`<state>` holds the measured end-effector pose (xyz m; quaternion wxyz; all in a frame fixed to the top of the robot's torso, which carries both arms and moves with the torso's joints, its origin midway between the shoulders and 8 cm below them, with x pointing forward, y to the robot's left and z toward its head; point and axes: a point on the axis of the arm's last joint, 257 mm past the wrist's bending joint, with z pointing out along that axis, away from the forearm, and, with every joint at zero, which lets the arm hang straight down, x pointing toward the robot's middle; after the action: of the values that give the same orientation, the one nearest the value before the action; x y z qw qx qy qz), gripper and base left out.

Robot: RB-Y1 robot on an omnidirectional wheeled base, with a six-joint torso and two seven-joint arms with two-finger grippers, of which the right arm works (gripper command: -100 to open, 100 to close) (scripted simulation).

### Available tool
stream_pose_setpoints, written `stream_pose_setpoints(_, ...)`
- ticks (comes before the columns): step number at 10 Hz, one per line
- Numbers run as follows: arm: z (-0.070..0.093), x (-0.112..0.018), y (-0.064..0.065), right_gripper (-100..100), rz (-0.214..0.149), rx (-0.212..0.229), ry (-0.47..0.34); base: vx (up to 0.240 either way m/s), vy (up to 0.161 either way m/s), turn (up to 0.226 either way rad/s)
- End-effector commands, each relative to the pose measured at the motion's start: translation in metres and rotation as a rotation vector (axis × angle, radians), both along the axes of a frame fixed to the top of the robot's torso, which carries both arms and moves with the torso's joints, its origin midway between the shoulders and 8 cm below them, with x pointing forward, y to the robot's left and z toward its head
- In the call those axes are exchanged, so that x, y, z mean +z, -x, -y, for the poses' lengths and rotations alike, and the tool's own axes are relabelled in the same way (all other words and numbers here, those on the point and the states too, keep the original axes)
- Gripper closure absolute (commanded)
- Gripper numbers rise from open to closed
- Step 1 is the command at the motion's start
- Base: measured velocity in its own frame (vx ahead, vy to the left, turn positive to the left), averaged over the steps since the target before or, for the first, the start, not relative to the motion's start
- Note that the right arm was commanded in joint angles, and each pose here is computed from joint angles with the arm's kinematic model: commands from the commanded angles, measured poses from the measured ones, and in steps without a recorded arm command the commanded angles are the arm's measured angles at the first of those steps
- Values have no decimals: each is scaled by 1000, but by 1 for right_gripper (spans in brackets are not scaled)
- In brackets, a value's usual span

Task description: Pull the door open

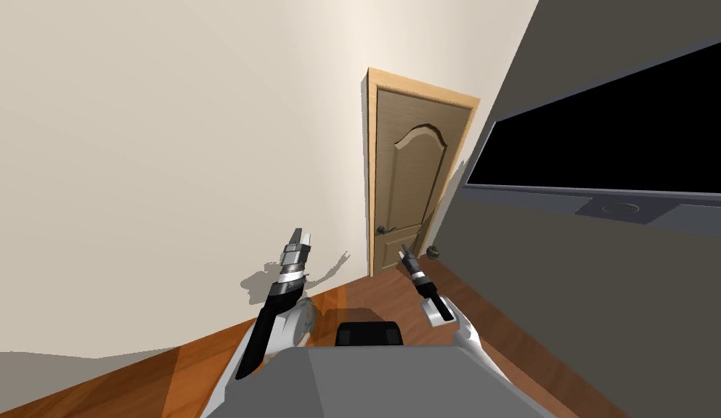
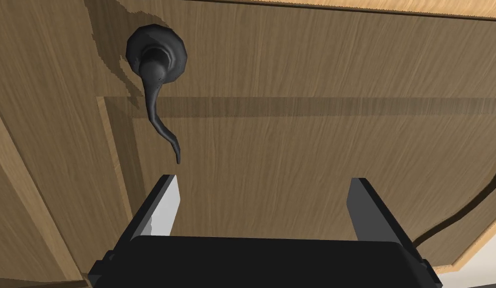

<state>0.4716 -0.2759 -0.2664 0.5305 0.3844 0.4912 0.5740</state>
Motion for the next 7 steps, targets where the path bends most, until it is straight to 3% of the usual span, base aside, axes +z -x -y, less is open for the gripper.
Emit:
stream_pose_setpoints(1,7,-14,-2,-100,-31,-4,6,62,-34,135)
stream_pose_setpoints(3,11,-22,-3,-100,-51,-6,10,68,-35,99)
stream_pose_setpoints(7,30,-50,-6,-100,-120,-20,26,57,-42,118)
